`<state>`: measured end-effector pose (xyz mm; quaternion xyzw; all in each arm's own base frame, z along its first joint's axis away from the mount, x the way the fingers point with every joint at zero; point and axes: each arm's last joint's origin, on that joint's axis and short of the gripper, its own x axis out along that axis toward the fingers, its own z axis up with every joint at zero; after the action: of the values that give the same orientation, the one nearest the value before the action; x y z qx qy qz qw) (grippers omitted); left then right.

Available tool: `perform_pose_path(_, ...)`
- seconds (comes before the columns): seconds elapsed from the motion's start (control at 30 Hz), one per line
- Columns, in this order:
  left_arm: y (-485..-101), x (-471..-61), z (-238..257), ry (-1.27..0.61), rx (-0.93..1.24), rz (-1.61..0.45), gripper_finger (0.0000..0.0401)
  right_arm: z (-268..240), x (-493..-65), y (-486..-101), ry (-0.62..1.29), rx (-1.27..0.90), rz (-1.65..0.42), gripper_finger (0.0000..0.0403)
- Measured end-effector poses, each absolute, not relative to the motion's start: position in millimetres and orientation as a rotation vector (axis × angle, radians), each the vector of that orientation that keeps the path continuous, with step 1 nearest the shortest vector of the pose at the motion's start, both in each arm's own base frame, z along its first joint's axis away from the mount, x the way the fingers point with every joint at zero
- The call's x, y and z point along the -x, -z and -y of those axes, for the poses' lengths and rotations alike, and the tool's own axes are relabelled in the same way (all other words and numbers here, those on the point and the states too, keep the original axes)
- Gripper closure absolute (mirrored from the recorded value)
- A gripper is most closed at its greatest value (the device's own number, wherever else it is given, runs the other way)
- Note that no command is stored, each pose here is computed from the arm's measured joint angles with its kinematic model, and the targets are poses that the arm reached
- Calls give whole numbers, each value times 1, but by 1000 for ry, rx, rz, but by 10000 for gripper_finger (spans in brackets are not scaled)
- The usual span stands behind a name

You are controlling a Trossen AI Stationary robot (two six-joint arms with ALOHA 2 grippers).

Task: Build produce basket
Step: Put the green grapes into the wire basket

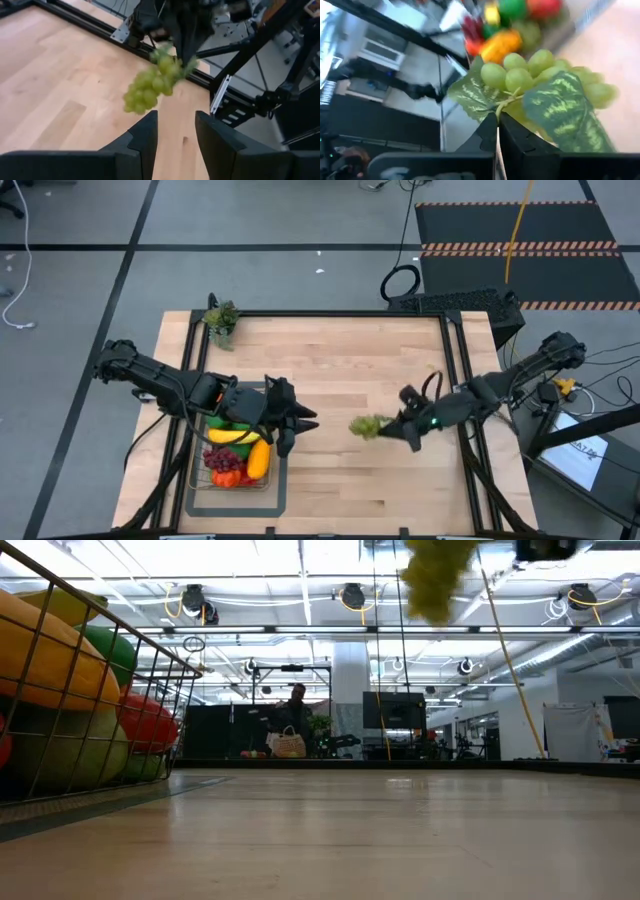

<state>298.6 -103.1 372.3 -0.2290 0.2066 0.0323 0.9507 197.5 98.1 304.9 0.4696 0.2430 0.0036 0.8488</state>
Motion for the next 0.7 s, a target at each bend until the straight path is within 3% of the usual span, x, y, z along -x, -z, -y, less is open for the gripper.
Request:
perform_pose_path(0.2, -372, -299, 103, -90, 559, -416, 270, -76, -192, -329, -14, -750, -278, 403)
perform_pose_path(0.7, -373, -299, 103, -158, 776, -395, 270, -57, -179, -368, -51, -196, 73, 403)
